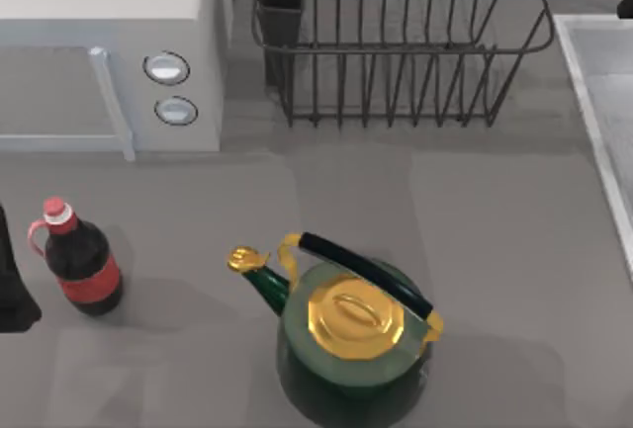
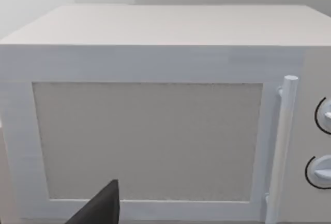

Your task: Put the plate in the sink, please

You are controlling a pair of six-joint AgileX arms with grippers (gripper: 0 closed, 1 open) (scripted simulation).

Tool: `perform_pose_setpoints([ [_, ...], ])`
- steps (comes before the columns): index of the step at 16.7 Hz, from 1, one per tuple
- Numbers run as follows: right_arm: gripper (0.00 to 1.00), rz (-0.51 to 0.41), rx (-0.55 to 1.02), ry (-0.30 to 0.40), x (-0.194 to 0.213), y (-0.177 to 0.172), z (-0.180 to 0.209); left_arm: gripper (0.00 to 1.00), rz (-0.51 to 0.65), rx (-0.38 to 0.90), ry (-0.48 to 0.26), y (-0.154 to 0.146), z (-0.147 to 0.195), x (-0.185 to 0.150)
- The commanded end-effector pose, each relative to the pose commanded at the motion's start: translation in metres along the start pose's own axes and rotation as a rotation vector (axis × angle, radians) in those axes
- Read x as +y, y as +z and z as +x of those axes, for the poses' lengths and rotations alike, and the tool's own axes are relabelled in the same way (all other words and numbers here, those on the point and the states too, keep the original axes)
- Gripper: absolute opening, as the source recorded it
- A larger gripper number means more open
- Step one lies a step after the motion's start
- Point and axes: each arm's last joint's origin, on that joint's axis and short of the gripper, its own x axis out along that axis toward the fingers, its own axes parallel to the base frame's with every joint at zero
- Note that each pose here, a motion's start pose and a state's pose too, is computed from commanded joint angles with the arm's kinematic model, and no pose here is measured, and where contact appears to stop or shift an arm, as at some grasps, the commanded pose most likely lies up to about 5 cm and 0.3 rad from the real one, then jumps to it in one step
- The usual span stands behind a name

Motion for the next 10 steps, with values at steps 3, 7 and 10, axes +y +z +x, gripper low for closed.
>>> perform_pose_setpoints([
  [3, 0.23, 0.0, 0.0, 0.0, 0.0, 0.0, 0.0, 1.0, 0.0, 0.0, 0.0, 0.0, 0.0, 0.0],
  [7, 0.53, 0.0, 0.0, 0.0, 0.0, 0.0, 0.0, 1.0, 0.0, 0.0, 0.0, 0.0, 0.0, 0.0],
  [10, 0.75, 0.0, 0.0, 0.0, 0.0, 0.0, 0.0, 1.0, 0.0, 0.0, 0.0, 0.0, 0.0, 0.0],
])
